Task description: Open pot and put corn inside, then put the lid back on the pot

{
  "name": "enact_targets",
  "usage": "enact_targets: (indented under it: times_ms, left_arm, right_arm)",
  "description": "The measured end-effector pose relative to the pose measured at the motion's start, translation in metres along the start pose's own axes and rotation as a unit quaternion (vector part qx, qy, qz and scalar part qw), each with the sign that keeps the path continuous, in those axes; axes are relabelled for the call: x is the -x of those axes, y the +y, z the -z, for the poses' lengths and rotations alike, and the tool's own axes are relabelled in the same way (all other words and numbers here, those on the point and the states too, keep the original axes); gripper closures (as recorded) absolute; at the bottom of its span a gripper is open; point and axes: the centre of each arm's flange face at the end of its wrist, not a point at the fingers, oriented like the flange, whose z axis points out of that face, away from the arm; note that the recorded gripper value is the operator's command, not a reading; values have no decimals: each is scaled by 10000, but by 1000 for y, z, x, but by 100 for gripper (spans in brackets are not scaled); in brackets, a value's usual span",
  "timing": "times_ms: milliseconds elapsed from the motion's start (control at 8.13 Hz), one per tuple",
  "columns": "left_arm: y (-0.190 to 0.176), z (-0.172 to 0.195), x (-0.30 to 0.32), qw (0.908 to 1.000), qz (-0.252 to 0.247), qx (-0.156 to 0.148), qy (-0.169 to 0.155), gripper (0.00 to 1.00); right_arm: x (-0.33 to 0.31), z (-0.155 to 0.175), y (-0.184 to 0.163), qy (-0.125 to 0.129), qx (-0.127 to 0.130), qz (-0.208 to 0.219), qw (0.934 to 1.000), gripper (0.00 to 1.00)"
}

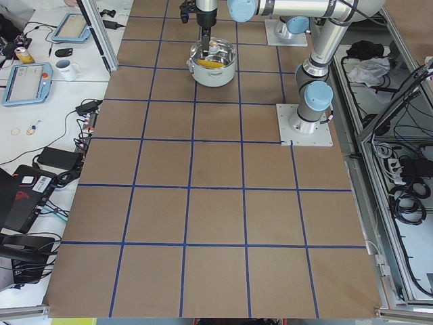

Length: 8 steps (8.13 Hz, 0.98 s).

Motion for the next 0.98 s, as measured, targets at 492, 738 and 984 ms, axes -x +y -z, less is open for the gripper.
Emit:
enact_targets:
  times_ms: [492,738,984]
  left_arm:
    - [0,0,0,10000,-6,3,4,0]
    - [-1,-1,0,10000,-7,13,5,0]
    - [-1,-2,0,10000,-8,19,5,0]
  right_arm:
    - [1,-1,0,-19,12,3,10000,0]
    - [1,-1,1,-32,20,-2,10000,0]
    - [1,-3,1,-46,35,-6,10000,0]
